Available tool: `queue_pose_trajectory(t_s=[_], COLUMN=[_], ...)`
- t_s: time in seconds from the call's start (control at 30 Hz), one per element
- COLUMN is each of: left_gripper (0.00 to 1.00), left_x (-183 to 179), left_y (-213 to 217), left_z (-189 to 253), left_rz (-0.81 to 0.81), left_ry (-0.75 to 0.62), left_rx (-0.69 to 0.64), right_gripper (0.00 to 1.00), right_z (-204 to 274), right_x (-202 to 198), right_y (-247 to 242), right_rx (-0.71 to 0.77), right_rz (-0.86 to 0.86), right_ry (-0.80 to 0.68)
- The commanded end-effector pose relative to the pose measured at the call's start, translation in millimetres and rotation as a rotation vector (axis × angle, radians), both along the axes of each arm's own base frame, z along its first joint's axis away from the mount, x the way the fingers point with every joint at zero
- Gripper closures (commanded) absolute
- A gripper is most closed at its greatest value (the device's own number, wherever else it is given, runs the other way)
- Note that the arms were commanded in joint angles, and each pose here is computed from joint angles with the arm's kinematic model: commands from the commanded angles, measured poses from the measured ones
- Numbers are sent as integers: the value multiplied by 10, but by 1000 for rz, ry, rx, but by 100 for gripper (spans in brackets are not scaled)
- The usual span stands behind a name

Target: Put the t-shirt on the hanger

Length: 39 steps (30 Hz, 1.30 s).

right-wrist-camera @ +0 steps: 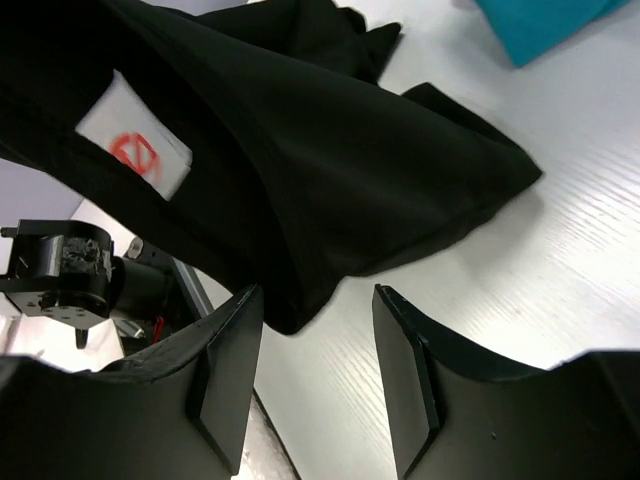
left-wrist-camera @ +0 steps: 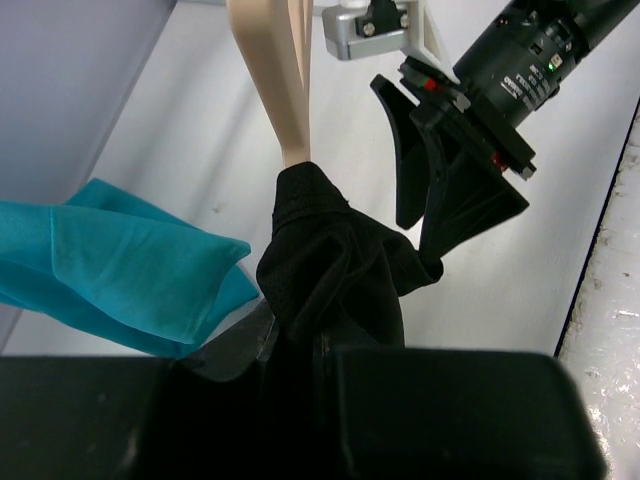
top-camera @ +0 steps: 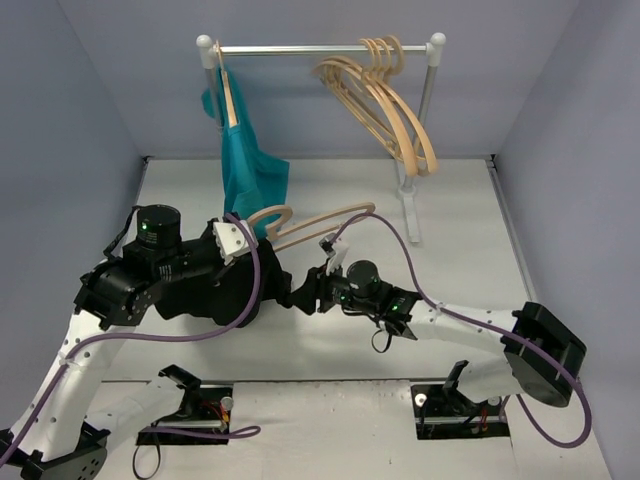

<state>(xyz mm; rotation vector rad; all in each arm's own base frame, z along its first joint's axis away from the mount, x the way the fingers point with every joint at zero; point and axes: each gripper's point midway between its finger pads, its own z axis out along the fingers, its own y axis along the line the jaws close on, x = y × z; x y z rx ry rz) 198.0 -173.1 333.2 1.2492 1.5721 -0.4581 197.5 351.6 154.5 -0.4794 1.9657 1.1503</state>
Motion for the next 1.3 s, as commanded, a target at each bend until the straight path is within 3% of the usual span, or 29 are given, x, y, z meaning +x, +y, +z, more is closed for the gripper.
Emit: queue_pose_trajectory(t_s=[0.0, 0.63, 0.7, 0.77, 0.8, 0.87, 0.93, 1.27], left_gripper=[100, 100, 100, 100, 100, 100, 100, 100], left_x=[77, 113, 102, 85, 78, 96, 111, -114], left_y=[-80, -106, -105, -90, -87, -10, 39, 118], left_z=[206, 162, 172, 184, 185, 189, 141, -94], left_rz=[-18, -20, -22, -17, -16, 36, 82, 133], left_ry=[-75, -53, -55, -60, -59, -70, -52, 31], left_rx=[-58, -55, -58, -61, -63, -57, -62, -129], right_gripper=[55, 56, 60, 74, 75, 91, 100, 100], right_z=[649, 235, 187, 154, 152, 115, 14, 229], right_x=[164, 227, 244, 303, 302, 436, 501, 845], right_y=[288, 403, 382, 310, 279, 108, -57, -867], right_rx=[186, 111, 104, 91, 90, 63, 17, -5], right_rz=[-15, -41, -55, -101, -106, -154, -180, -311], right_ry=[-145, -132, -129, -136, -137, -151, -136, -161])
